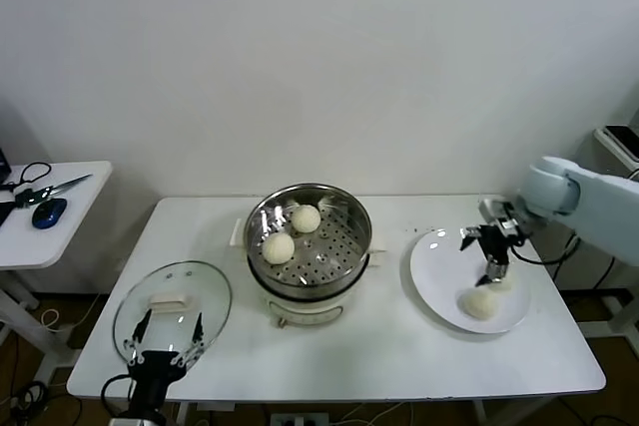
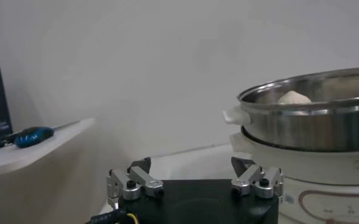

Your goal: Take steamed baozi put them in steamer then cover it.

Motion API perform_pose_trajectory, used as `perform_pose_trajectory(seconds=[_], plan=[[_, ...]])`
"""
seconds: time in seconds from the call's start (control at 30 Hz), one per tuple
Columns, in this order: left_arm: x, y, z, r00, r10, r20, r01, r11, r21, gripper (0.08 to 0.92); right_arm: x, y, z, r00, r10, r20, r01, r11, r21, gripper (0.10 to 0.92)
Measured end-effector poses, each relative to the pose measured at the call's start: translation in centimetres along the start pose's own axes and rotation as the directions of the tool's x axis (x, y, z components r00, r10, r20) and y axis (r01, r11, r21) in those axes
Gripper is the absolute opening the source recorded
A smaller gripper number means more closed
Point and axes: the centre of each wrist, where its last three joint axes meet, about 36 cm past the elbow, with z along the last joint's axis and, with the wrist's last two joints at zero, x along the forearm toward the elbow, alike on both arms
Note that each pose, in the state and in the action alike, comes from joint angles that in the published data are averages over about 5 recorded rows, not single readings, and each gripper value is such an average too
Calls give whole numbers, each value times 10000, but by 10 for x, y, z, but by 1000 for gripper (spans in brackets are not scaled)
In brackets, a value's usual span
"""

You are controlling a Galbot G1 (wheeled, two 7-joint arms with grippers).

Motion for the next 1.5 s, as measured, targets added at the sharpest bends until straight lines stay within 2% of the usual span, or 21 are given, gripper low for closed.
perform_pose_trajectory(seconds=[0.3,0.63,0.87,1.23,1.5], plan=[[5,-1,4,9997,-133,-215,132,9999,-36,823,-47,7,19,9989,-291,-355,286,9995,-143,823],[7,-3,8,9992,-160,-356,159,9999,-41,823,-75,1,16,9974,-561,-449,555,9983,-149,823],[6,-3,10,9991,-183,-370,182,9998,-42,823,-80,-3,17,9963,-695,-500,691,9976,-91,809],[6,-3,11,9990,-209,-390,207,9998,-46,823,-83,-8,16,9949,-877,-500,880,9961,27,692],[6,-3,11,9990,-219,-399,217,9998,-51,823,-67,-21,9,9961,-808,-347,828,9947,610,679]])
